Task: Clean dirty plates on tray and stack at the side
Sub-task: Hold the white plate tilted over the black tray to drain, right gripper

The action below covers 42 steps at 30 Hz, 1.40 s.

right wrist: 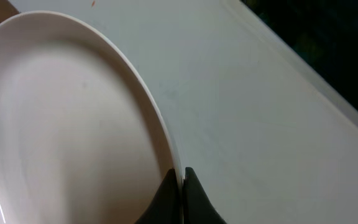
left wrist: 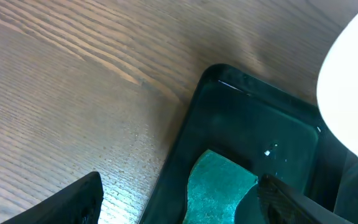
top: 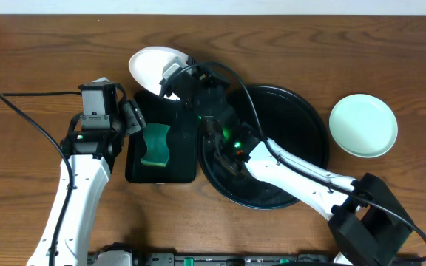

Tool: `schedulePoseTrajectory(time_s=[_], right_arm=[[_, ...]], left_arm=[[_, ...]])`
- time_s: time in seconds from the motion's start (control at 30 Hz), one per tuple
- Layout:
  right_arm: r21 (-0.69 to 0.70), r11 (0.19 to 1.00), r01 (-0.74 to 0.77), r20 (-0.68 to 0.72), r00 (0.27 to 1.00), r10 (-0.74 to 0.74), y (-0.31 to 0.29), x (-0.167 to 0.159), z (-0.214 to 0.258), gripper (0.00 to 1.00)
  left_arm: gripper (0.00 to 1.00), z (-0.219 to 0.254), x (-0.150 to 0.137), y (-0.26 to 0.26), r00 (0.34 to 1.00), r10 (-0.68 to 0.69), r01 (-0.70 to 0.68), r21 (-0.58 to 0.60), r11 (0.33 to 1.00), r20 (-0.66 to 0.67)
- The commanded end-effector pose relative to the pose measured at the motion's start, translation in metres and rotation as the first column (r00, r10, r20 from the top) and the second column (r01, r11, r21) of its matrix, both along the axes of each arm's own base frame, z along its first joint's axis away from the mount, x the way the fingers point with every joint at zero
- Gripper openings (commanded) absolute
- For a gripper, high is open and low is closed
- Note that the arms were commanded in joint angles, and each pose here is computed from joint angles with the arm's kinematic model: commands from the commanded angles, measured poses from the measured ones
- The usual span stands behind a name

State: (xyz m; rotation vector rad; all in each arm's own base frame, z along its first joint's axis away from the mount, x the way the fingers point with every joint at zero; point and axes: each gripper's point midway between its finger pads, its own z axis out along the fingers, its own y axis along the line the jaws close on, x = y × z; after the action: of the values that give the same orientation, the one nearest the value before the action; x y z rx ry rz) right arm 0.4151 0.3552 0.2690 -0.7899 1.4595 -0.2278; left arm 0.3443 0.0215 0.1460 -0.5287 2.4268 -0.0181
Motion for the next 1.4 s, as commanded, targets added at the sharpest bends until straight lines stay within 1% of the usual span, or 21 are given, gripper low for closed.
schedulePoseTrajectory(time_s=[0.0,1.37], right_arm=[[-0.031,1.000,-0.005,0.038,0.999,0.006,0.0047,-0.0027,0.0108,0.01],[-0.047,0.999,-0.015,0.038,0.999,0.017,0.0086,-0.0063,0.0094,0.01]], left_arm=[[0.80,0.0106,0.0040,0.0038,0.999,0.020,-0.020,0.007,1.000,0.027],[0.80,0.0107,0.0041,0.0038,0.999,0.020,-0.020,0.007,1.000,0.027]])
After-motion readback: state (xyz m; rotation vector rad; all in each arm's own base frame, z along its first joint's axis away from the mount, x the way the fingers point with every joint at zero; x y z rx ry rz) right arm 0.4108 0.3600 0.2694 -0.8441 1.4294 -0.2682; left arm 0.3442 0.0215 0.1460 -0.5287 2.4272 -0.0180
